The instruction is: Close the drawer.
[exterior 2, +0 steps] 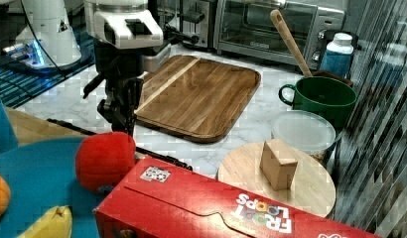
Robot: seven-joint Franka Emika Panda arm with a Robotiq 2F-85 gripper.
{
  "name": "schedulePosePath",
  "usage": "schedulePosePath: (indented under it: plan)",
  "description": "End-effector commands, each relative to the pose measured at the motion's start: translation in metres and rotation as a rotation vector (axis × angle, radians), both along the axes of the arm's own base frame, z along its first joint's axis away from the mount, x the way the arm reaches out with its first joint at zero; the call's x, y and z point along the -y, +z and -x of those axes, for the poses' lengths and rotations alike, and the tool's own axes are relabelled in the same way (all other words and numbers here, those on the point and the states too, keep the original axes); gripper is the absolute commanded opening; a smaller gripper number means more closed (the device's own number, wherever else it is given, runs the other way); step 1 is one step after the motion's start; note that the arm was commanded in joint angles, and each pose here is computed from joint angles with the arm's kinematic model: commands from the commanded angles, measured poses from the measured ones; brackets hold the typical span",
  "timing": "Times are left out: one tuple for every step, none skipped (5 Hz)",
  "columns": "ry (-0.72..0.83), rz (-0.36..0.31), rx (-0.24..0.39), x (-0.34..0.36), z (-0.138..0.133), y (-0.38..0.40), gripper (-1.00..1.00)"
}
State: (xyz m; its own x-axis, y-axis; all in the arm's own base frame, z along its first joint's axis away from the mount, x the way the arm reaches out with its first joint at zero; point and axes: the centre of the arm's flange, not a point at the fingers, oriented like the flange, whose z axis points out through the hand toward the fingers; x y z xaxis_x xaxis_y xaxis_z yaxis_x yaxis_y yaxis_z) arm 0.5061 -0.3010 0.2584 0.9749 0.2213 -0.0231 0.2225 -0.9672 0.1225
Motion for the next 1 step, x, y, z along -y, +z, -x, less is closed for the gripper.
schedulePosePath:
  plan:
    - [-0.067,0.138,0.153,0.0987,0.0069,0.0890,-1.00]
